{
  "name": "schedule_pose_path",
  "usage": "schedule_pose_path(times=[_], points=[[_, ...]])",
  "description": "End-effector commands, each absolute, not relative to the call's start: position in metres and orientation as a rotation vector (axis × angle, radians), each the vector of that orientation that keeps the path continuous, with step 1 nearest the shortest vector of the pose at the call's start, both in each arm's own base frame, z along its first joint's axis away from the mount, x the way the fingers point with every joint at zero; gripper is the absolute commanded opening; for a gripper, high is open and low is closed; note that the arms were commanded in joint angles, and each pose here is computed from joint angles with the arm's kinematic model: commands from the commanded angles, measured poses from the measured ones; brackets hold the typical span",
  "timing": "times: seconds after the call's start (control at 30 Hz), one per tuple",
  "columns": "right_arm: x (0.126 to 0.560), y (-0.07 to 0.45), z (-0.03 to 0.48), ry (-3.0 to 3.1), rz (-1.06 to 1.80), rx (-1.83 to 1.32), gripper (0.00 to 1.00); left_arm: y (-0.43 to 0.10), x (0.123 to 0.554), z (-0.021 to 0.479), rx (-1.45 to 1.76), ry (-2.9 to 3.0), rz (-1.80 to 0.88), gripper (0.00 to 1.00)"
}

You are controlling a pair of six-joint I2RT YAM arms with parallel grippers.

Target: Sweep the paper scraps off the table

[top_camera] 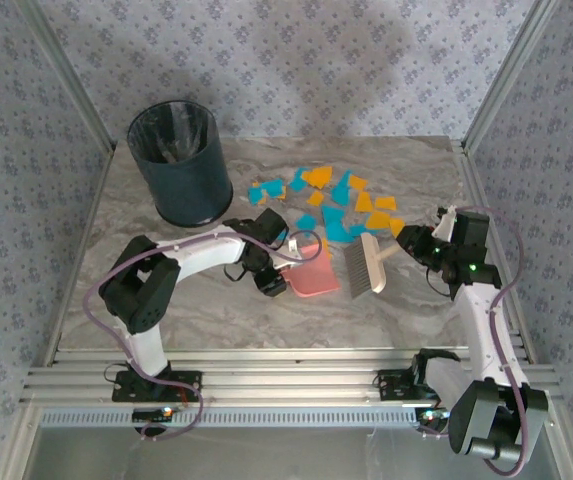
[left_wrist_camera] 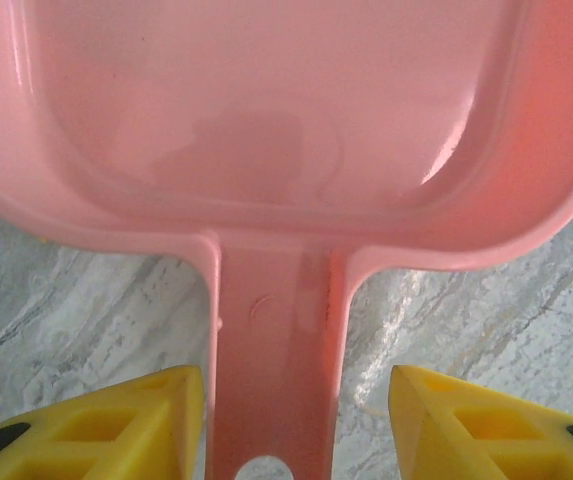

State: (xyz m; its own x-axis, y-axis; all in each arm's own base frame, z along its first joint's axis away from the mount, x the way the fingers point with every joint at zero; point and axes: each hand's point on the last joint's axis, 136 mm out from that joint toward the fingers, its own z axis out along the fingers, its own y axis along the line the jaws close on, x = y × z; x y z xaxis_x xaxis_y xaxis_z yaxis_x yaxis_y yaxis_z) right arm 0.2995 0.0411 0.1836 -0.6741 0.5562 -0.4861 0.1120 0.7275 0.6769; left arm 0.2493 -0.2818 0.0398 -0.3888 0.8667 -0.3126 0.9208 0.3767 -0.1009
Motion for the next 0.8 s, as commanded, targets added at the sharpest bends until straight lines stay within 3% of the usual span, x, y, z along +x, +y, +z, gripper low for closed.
schedule_pose_path(times=[0.0, 0.77], points=[[0.3, 0.042, 0.194, 2.197, 0.828, 0.472, 0.0, -0.289, 0.254, 0.045, 1.586, 2.381, -0.437, 0.51], [0.299, 0.042, 0.191, 2.205, 0.829, 0.479, 0.0, -0.285, 0.25, 0.026, 1.643, 2.446, -0.409, 0.42]])
